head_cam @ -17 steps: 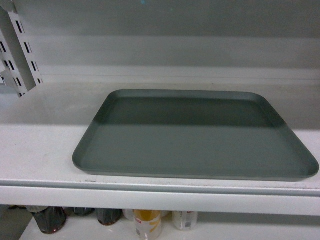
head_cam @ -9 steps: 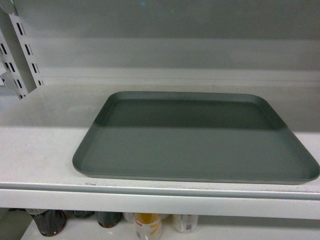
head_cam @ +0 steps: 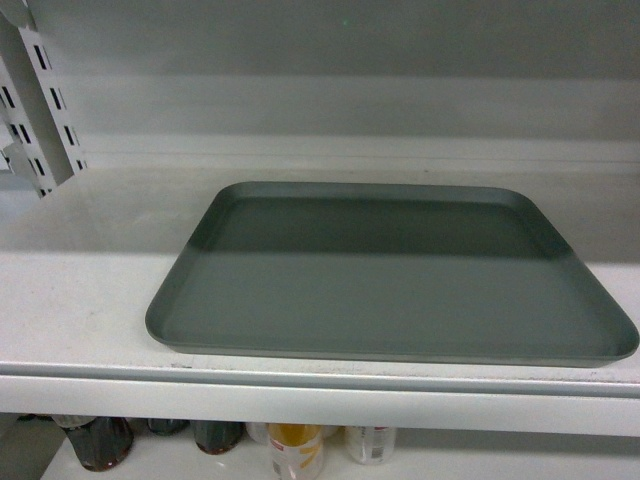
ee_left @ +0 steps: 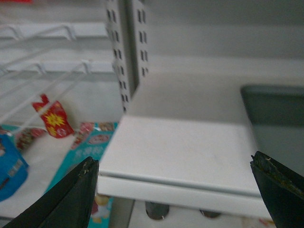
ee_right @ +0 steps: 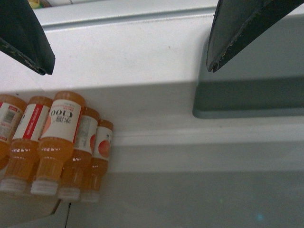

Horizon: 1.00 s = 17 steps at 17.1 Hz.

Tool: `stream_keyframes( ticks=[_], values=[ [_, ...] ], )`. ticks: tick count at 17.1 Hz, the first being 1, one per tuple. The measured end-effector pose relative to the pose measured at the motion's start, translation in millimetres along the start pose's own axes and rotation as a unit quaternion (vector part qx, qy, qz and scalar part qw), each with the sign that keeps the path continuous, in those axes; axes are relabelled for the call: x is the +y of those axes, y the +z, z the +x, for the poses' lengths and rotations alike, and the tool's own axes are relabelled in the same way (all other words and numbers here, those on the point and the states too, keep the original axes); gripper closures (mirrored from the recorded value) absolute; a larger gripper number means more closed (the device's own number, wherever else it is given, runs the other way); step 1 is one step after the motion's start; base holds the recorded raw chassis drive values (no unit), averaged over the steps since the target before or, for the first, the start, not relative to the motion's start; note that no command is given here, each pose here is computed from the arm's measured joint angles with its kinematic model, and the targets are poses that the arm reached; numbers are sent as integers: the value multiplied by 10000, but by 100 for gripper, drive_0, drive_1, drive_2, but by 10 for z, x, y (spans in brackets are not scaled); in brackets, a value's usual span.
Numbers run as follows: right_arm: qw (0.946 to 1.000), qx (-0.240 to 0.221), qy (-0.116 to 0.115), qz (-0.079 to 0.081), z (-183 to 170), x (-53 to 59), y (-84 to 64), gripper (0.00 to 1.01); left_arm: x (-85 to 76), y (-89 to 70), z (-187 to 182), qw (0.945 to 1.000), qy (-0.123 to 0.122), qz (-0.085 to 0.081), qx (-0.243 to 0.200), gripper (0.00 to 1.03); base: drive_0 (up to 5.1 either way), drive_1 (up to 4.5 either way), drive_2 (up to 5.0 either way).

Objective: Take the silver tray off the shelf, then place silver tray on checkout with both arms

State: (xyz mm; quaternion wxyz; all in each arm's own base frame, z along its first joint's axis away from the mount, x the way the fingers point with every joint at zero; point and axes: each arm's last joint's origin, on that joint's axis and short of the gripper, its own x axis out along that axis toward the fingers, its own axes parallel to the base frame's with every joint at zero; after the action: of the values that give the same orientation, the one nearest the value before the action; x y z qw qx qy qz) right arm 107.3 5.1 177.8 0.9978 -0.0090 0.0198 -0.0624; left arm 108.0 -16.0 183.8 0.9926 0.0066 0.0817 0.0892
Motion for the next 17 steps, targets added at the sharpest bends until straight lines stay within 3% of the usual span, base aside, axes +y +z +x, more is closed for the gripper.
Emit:
stream_keyframes(
  ticks=[1,3,5,6,8,10,13,17],
  values=[
    [9999,-97,33,25,43,7,72,3,-4,93,41,9996,139,-91,-206,5,0,0,0],
    [9996,-100,274,40,161,50,113,3,-50,187,185,9992,48,-176,-365,5,0,0,0],
    [9968,131,763,176,633,185,167,3,-262,189,706,9969,-739,-176,-210,5,0,0,0],
    [9954,276,890,207,838,235,157,3,-338,197,903,9957,-896,-177,-163,5,0,0,0],
    [9914,897,903,298,1253,332,-16,3,-510,103,1292,9917,-1254,-148,233,5,0,0,0],
    [9851,1465,862,244,1536,446,-214,3,-661,-25,1606,9863,-1491,-98,700,5,0,0,0],
    [9801,1813,797,151,1879,567,-333,3,-814,-140,1954,9815,-1575,-38,1085,5,0,0,0],
    [9785,1957,642,118,2188,633,-339,3,-870,-191,2252,9787,-1561,-84,1332,5,0,0,0]
  ],
)
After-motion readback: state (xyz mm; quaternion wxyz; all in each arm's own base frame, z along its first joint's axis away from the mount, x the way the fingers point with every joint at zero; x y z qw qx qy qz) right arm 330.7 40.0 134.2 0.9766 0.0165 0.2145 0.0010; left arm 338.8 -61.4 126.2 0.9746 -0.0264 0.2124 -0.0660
